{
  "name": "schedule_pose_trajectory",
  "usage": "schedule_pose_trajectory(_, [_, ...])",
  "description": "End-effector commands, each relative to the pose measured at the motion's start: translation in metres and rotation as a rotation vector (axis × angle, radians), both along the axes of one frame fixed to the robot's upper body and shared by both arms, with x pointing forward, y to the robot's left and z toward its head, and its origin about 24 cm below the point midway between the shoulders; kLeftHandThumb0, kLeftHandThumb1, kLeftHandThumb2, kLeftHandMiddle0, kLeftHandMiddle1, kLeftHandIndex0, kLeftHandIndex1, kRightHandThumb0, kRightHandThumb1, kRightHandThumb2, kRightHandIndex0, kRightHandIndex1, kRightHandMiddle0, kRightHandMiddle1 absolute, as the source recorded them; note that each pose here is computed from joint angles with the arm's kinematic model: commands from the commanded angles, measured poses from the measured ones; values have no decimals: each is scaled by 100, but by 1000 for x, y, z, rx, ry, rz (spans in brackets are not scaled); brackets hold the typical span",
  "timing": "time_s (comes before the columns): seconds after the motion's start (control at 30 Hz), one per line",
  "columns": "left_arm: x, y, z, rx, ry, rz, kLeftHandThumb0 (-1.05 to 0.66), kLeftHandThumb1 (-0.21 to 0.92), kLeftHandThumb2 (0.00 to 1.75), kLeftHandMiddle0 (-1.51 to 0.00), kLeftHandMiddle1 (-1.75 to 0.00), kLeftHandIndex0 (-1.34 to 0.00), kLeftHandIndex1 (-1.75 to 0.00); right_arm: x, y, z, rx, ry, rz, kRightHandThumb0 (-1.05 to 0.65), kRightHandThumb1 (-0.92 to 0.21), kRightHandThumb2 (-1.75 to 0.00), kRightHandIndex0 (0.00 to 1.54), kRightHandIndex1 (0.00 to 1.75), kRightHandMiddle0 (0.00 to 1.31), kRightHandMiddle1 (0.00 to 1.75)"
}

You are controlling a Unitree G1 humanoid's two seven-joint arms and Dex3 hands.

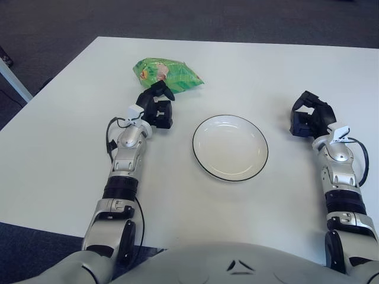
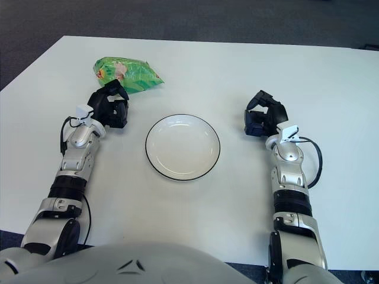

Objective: Put the snack into the plate.

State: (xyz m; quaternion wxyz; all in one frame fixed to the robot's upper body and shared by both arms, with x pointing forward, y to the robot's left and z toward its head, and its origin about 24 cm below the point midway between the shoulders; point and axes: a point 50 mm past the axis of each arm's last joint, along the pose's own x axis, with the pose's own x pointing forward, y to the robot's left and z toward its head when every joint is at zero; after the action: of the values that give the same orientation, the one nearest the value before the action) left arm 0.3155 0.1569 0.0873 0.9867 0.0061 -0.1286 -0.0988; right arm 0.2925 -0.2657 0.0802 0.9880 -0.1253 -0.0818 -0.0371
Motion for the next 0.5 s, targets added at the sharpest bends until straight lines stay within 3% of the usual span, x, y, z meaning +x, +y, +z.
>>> schedule_pose_trajectory(0.0, [-4, 2, -6, 6, 11, 4, -52, 22, 144, -132, -175, -70, -175, -5, -1, -13, 1, 60, 0, -49, -31, -134, 131, 175, 63, 175])
schedule_pose_trajectory(0.47, [-4, 2, -6, 8, 10, 14, -52, 21, 144, -132, -175, -70, -175, -5, 0, -13, 5, 55, 2, -49, -30, -134, 131, 175, 63, 175])
